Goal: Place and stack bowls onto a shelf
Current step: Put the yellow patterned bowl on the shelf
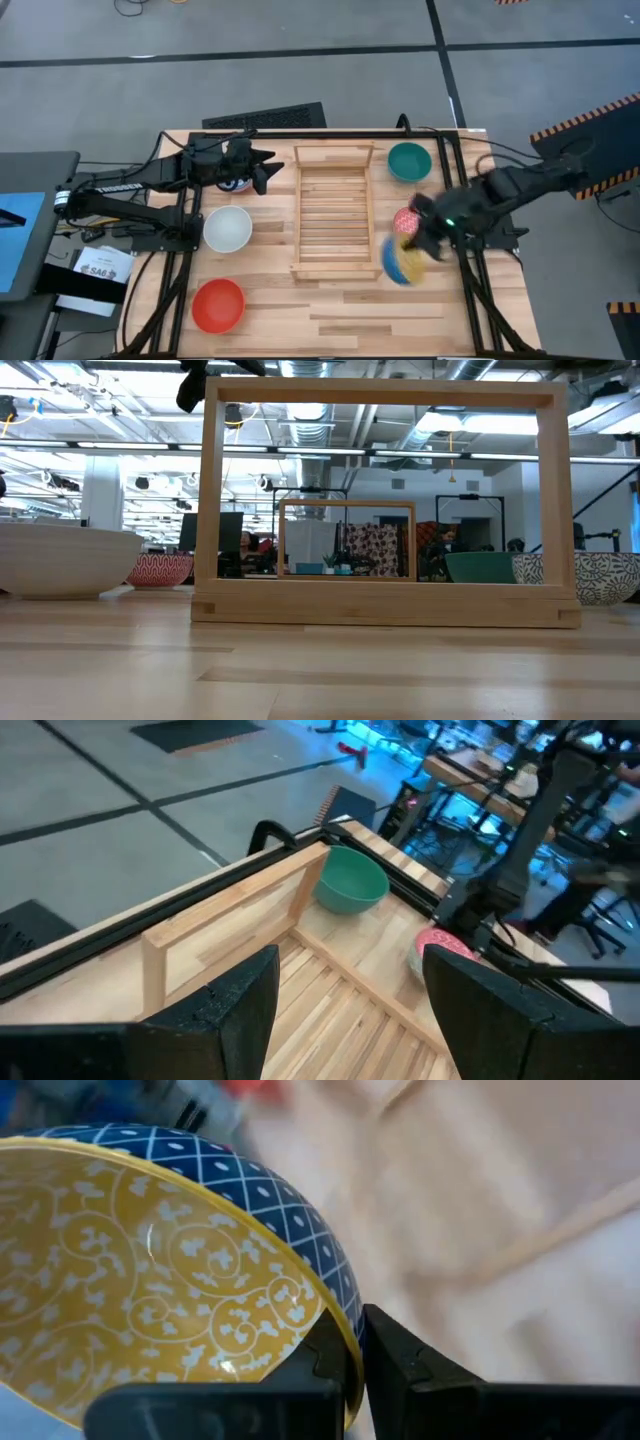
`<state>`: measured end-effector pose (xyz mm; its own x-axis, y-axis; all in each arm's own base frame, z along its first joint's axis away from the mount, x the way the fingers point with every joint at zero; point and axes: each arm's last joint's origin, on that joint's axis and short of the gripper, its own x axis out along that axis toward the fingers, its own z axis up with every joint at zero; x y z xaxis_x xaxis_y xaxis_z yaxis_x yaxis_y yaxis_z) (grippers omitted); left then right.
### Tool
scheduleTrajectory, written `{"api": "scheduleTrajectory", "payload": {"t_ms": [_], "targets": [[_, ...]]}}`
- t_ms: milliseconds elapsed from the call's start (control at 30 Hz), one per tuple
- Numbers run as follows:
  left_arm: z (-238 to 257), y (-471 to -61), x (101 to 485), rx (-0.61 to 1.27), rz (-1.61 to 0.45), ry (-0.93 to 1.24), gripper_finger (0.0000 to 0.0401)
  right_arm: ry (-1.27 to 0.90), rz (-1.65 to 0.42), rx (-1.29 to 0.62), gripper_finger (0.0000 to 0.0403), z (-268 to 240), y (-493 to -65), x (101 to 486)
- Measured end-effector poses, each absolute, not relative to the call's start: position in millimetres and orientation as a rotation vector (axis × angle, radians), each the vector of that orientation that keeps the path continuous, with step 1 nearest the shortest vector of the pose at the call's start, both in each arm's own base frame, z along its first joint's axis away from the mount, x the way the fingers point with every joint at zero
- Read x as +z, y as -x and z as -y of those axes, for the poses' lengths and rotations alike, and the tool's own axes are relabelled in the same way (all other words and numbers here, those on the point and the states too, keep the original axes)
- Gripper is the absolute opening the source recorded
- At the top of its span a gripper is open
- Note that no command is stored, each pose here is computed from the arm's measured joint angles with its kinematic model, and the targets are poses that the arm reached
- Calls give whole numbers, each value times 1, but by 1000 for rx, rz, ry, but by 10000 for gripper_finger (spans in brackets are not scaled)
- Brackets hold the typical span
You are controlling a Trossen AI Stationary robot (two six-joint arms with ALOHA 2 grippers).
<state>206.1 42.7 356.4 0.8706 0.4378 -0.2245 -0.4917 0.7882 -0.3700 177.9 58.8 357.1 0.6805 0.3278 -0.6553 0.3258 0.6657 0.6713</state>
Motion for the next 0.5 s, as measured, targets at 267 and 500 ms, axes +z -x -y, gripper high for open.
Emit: {"api": "scheduleTrajectory", "payload": {"t_ms": [267, 500], "targets": [[-39, -206, 368, 369, -116, 436, 231, -859, -885, -342, 37, 6, -264, 330], [-39, -204, 383, 350, -80, 408, 231, -924, -894, -587, 37, 77, -317, 273]]}}
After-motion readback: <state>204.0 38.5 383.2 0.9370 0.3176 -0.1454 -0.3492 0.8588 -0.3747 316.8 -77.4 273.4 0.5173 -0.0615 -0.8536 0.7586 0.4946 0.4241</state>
